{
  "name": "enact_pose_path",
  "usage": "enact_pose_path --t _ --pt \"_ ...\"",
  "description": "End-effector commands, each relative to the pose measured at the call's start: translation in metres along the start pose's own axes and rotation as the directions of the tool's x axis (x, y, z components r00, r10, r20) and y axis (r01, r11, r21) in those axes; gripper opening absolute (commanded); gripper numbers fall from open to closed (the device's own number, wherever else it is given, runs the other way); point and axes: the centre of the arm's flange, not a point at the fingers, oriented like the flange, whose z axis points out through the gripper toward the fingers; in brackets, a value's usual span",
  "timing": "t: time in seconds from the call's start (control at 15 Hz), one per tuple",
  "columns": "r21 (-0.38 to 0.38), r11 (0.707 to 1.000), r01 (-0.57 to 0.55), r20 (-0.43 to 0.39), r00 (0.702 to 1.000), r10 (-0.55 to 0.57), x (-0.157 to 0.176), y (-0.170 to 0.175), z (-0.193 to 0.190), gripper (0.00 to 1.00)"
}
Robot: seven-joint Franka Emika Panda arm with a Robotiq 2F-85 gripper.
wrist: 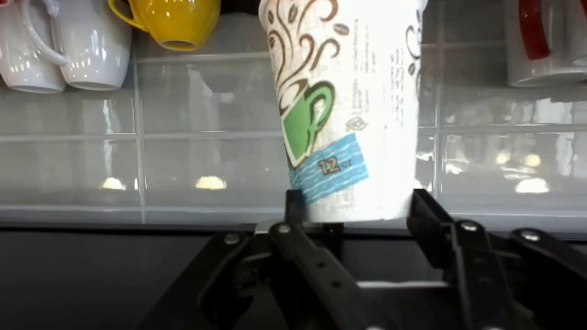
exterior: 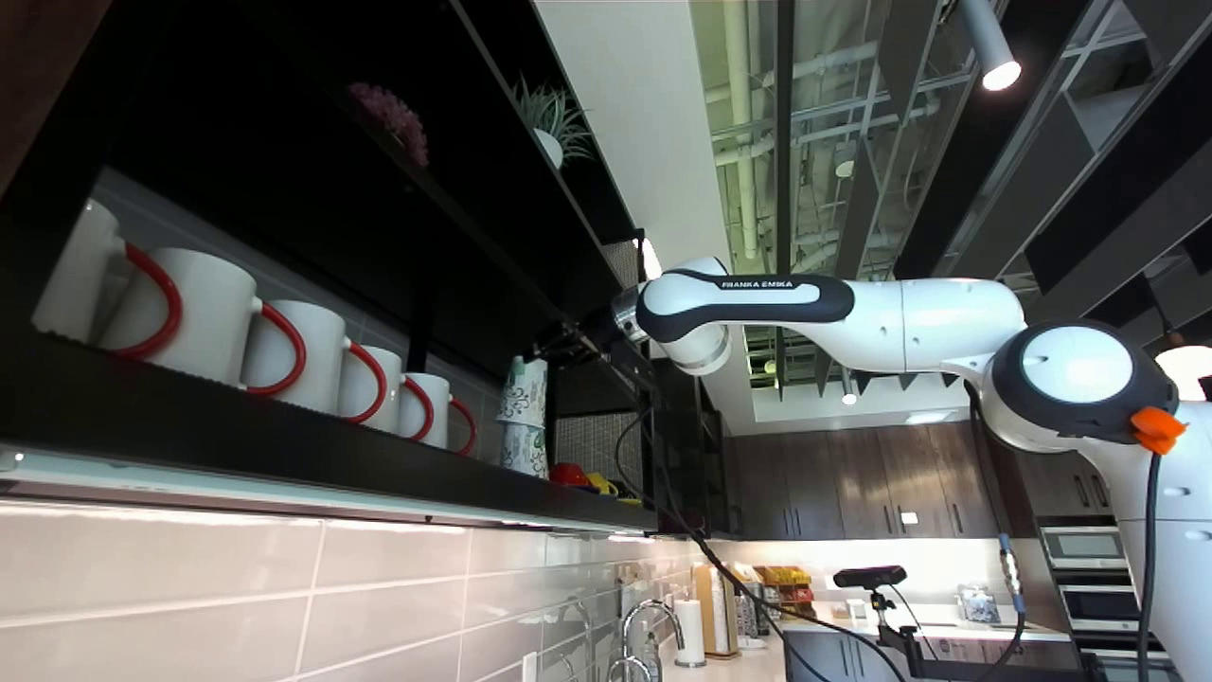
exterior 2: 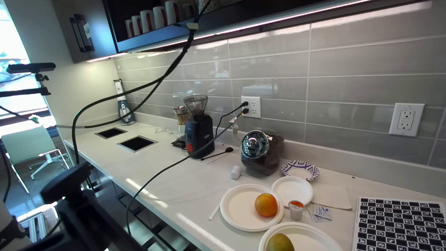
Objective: Unstack the two cups on the bottom shelf
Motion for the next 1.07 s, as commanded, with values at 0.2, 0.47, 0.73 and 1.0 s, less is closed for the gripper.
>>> enact_pose_path --t 0.2,0.47,0.73,1.0 --pt "-0.015 1.000 -0.004 -0.100 0.995 0.002 0.019 -0.001 -0.021 0.34" --pt "-0.013 1.000 -0.005 -0.122 0.993 0.004 0.023 -0.001 -0.032 0.34" --pt "-0.008 1.000 -0.014 -0.116 0.993 0.013 0.024 0.000 -0.036 0.34" --pt "0.050 0.998 -0.022 -0.074 0.997 0.026 0.018 -0.018 -0.035 0.34"
